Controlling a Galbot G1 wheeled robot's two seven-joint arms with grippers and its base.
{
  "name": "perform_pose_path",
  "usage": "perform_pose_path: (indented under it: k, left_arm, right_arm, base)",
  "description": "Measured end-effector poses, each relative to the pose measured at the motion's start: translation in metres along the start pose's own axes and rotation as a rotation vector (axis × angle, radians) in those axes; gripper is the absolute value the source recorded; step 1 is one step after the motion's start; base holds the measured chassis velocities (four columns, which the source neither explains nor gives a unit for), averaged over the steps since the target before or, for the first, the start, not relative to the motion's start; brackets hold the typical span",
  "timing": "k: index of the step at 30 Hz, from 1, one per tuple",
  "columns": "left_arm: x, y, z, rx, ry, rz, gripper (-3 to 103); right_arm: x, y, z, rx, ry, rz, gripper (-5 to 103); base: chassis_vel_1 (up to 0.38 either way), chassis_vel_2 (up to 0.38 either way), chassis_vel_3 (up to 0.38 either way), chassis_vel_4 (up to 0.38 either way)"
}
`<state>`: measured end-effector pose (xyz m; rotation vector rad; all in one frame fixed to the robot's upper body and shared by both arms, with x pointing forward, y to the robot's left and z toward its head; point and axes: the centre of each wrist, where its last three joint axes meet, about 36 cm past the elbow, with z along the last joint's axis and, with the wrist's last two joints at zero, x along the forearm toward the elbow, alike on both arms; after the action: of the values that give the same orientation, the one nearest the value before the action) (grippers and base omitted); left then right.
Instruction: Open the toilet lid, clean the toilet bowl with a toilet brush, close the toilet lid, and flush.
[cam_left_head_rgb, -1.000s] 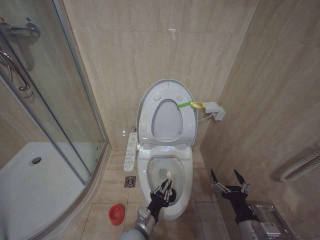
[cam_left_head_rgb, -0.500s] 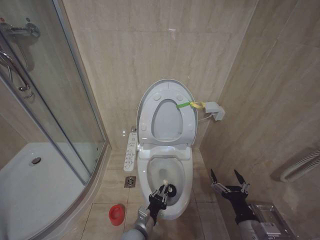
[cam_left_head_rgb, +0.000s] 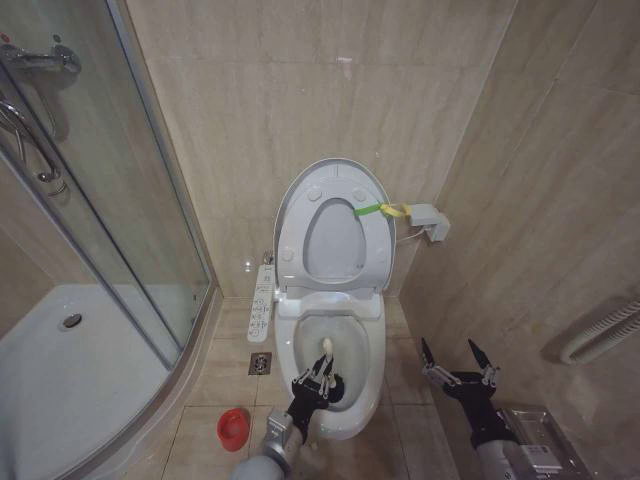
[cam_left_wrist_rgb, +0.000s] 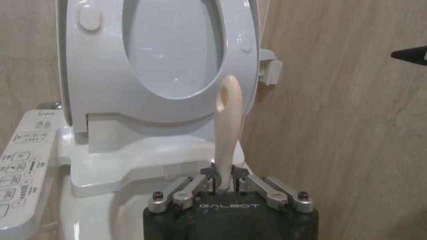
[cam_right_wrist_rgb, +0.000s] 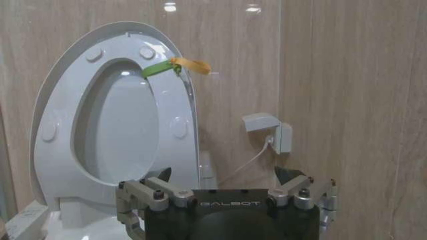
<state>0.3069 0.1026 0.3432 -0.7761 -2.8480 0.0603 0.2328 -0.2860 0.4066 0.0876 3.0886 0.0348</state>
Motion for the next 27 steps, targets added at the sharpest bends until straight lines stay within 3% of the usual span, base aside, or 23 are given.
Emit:
perform_pose_path:
  k: [15, 21, 27]
  left_arm:
    - [-0.013, 0.002, 0.029, 0.046, 0.089, 0.006, 16]
    - [-0.018, 0.01, 0.025, 0.039, 0.076, -0.001, 16]
    - [-0.014, 0.011, 0.015, -0.024, 0.024, 0.01, 16]
  right_arm:
    - [0.0, 0.0, 0.0, 0.0, 0.0, 0.0, 100]
    - [0.0, 0.0, 0.0, 0.0, 0.0, 0.0, 100]
    - [0.0, 0.0, 0.0, 0.0, 0.0, 0.0, 100]
  base:
    - [0.0, 0.0, 0.0, 0.0]
    - [0.0, 0.0, 0.0, 0.0]
    - [0.0, 0.0, 0.0, 0.0]
